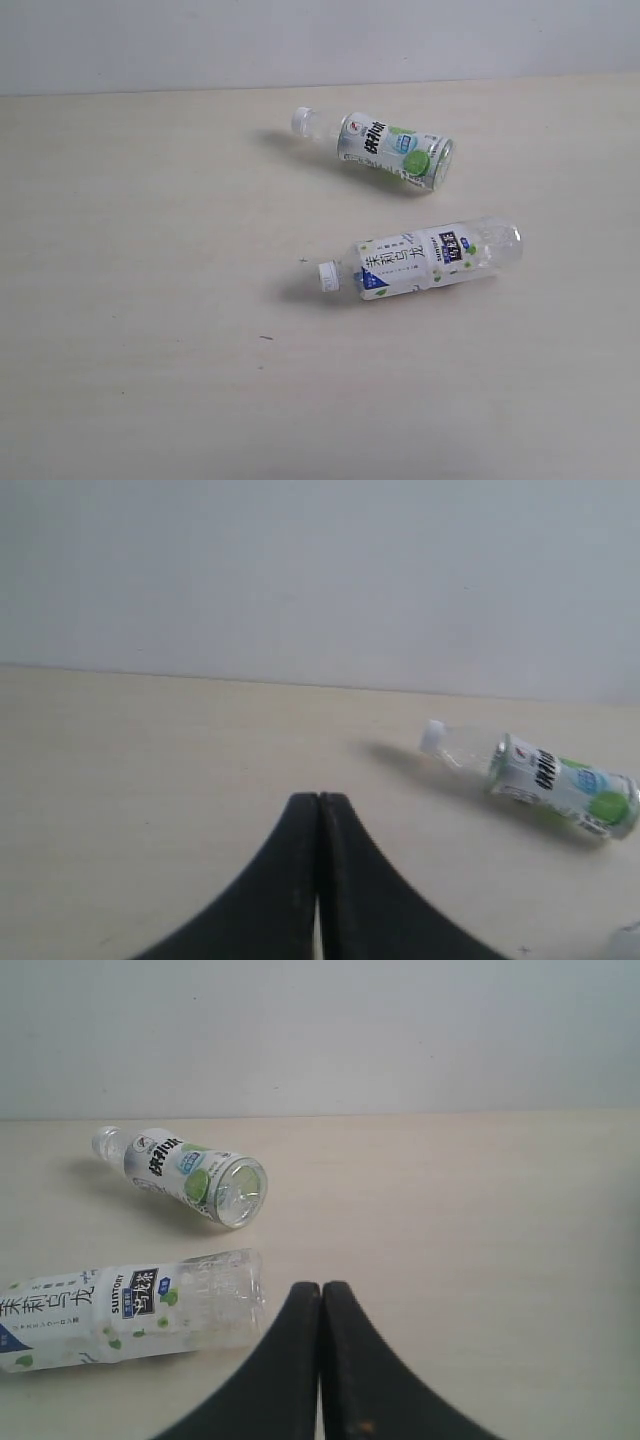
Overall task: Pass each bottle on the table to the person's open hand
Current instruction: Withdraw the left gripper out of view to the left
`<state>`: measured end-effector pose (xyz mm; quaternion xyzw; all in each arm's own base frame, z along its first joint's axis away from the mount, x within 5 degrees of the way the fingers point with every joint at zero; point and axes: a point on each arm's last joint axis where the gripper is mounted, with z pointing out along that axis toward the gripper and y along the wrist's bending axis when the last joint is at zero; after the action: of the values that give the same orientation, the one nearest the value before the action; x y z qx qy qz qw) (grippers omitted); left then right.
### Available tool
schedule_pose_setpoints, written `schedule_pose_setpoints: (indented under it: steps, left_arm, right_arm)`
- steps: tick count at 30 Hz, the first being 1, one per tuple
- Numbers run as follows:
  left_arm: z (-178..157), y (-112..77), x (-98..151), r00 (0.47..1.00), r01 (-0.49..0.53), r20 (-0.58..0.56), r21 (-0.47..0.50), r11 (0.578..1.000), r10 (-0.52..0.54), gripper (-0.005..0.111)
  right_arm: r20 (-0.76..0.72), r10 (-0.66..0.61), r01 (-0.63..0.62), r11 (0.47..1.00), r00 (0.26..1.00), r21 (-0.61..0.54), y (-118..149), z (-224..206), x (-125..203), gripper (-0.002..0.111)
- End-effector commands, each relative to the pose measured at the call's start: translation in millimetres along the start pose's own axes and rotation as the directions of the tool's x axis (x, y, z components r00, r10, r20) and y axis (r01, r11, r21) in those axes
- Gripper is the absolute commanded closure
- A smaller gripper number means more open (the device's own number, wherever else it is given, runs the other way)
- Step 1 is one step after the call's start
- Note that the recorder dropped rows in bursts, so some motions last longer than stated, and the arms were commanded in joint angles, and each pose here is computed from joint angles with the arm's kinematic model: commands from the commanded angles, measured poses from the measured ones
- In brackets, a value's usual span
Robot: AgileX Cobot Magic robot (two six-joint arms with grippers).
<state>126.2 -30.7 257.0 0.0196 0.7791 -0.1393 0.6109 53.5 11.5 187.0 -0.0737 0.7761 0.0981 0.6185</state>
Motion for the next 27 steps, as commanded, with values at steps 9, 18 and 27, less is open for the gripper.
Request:
schedule_pose_setpoints:
  steps: [9, 18, 27]
  left_arm:
    - [-1.4, 13.7, 6.1, 0.999, 0.046, -0.011, -0.104, 0.994, -0.047, 0.107]
    - [-1.4, 13.7, 6.1, 0.999, 0.046, -0.011, -0.104, 0.994, -0.047, 0.107]
    - [-1.4, 13.7, 6.1, 0.999, 0.046, -0.011, -0.104, 0.994, -0.047, 0.107]
  right_arm:
    - [0.039, -0.030, 0.030, 1.000, 0.999, 0.000, 0.1, 0.0, -2.1, 0.108]
    - [0.500, 0.007, 0.066, 0.990, 0.866, -0.127, 13.1, -13.0, -43.7, 0.108]
    - [0.491, 0.311, -0.361, 0.933, 0.814, 0.007, -6.7, 19.2, -145.6, 0.108]
